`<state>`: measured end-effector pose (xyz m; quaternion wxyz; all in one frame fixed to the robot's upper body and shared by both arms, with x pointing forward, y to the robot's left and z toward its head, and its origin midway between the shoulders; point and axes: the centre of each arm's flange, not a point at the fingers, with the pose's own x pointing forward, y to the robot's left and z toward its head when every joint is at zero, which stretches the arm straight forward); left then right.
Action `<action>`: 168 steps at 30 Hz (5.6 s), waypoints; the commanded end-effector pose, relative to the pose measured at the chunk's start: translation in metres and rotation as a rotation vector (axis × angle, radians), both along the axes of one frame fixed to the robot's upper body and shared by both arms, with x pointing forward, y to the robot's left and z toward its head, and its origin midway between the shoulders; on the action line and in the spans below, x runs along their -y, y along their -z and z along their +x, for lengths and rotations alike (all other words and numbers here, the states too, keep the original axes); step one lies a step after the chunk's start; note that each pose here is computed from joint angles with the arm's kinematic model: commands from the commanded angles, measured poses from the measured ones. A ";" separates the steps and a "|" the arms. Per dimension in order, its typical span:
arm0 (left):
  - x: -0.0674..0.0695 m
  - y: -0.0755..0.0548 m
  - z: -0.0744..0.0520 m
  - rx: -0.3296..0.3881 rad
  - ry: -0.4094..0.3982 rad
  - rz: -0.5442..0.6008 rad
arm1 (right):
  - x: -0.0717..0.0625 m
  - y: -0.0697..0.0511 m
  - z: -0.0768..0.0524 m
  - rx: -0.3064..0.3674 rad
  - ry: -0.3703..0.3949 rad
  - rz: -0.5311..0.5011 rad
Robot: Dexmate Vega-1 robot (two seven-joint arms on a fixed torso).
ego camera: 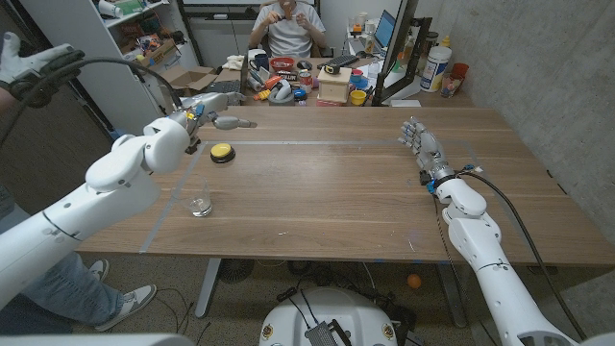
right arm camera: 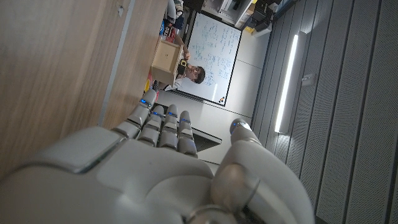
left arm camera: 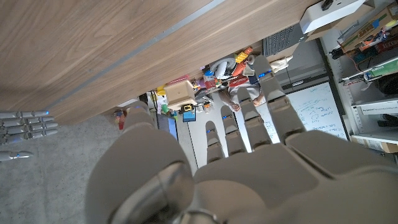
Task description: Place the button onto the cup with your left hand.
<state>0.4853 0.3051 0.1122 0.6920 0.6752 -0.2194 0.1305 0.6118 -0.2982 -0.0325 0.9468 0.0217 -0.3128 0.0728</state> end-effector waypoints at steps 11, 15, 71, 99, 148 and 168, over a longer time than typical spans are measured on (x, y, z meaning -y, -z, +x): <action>-0.010 0.006 -0.008 -0.049 -0.183 0.136 | -0.006 0.002 0.008 -0.012 -0.018 -0.013; -0.016 0.012 -0.008 -0.076 -0.216 0.155 | -0.008 0.002 0.011 -0.019 -0.024 -0.019; -0.078 0.046 0.089 -0.070 -0.256 -0.199 | -0.004 0.007 0.022 -0.074 0.003 -0.038; -0.070 0.028 0.142 -0.226 -0.292 -0.237 | 0.005 0.001 0.028 -0.064 0.012 -0.035; -0.064 0.048 0.186 -0.402 -0.339 -0.305 | 0.005 -0.004 0.035 -0.048 -0.008 -0.044; -0.082 0.058 0.182 -0.404 -0.353 -0.407 | 0.004 0.000 0.042 -0.065 -0.020 -0.051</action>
